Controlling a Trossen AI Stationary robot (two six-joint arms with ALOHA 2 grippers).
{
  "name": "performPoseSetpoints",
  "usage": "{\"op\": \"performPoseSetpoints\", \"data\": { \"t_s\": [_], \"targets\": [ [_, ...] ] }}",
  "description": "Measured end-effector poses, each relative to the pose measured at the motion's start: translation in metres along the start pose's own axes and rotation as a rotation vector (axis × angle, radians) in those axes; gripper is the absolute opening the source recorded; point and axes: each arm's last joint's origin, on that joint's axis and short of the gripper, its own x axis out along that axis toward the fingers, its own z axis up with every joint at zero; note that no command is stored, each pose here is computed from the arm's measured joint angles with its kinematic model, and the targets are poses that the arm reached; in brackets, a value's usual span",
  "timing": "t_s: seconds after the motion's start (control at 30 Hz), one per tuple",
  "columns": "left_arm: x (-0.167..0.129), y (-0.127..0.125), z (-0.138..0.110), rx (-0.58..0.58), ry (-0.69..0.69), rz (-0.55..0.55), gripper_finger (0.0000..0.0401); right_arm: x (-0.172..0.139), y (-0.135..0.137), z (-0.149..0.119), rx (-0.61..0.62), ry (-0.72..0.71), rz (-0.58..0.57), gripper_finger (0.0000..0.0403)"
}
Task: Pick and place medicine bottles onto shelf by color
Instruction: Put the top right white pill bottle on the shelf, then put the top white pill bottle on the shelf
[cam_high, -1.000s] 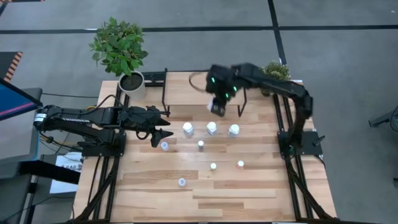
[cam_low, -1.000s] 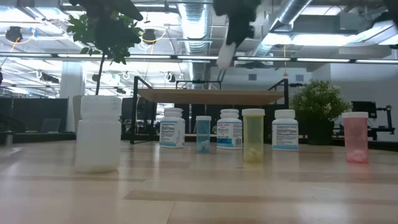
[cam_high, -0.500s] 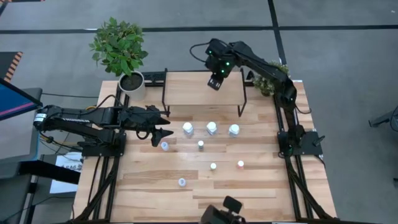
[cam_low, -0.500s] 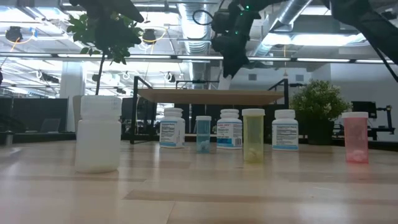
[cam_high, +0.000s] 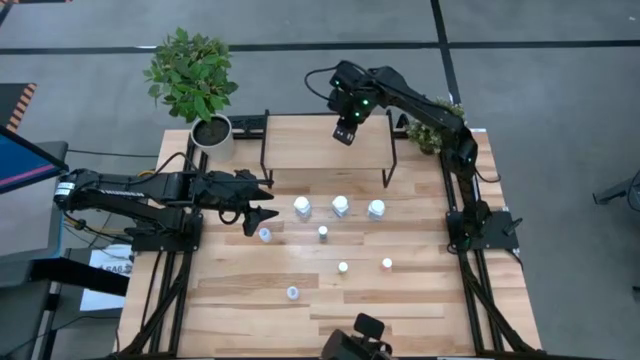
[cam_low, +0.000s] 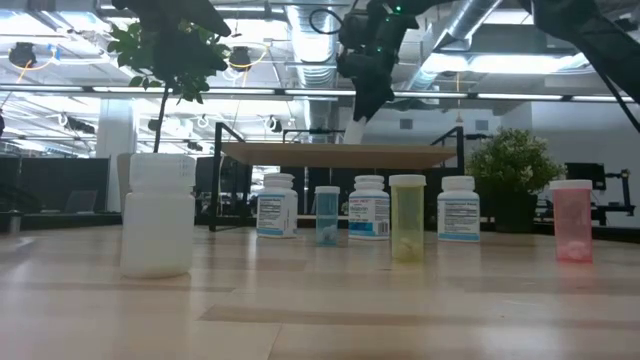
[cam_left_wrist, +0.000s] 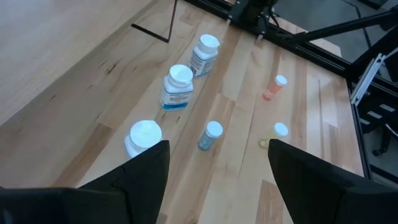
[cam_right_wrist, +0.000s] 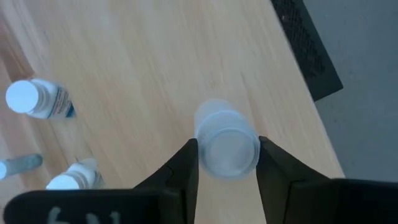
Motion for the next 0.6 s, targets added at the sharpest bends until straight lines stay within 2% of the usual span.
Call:
{"op": "performPoseSetpoints", "data": {
  "t_s": [0.23,0.6],
  "targets": [
    [0.0,0.0,0.0,0.0,0.0,0.0,0.0259,0.0001,0.0017,-0.0005,-0.007,0.009,0.003,0.018],
    [0.0,0.0,0.0,-0.008,0.0,0.0,0.0259,0.0003,0.0039,-0.0006,-0.009,0.016,-0.01,0.0218]
  ]
}}
